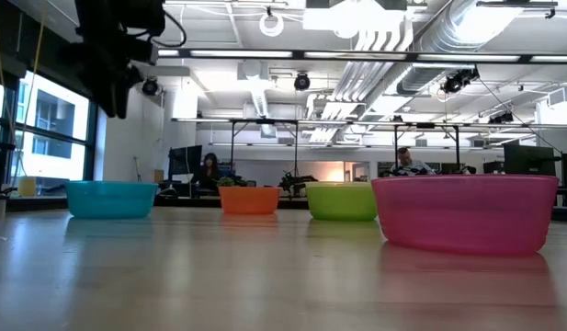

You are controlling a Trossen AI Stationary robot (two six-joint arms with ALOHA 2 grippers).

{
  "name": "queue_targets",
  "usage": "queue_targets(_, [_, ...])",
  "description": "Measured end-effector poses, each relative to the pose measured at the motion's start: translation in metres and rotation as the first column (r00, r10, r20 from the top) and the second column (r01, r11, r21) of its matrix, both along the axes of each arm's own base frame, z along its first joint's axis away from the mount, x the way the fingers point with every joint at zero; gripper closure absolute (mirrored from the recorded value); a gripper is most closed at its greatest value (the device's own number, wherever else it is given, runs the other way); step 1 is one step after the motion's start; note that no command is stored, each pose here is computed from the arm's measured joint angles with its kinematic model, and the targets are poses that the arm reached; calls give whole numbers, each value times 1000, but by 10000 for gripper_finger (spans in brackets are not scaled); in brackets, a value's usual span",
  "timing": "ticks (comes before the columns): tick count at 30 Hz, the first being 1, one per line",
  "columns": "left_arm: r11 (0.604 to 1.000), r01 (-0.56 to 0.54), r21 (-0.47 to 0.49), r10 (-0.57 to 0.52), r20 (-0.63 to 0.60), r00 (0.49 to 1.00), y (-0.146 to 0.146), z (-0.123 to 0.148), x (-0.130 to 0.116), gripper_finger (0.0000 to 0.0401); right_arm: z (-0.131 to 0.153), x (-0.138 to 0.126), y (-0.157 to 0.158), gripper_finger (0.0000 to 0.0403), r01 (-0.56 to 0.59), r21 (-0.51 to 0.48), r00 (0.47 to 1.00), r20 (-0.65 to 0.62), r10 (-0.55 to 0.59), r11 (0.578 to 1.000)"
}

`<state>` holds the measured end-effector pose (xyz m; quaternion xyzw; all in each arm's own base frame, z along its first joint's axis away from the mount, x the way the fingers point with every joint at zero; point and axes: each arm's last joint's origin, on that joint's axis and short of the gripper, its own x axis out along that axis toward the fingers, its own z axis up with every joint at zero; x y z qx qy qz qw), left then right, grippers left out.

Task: Nest bowls inside each other
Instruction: Stack the blue bowl on top of the yellow bowl

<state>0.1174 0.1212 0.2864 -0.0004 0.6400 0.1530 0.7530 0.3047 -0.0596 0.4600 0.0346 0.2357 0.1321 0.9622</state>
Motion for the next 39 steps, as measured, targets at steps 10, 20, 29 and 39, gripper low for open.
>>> queue_targets(10, [986,-22,-167,29,44,999,5,-35,10,222,4,-3,3,304,-15,-3,1000,17,15,1000])
queue_targets(20, [969,-5,-247,9,12,1000,10,-64,41,239,33,-33,20,304,-196,10,964,182,191,980])
queue_targets(29, [959,-8,-282,16,25,1000,16,-78,56,242,68,-91,37,304,-135,-81,933,326,154,988])
queue_targets(39, [956,-21,-293,25,11,1000,25,-93,66,242,84,-143,49,304,15,-126,922,385,35,992])
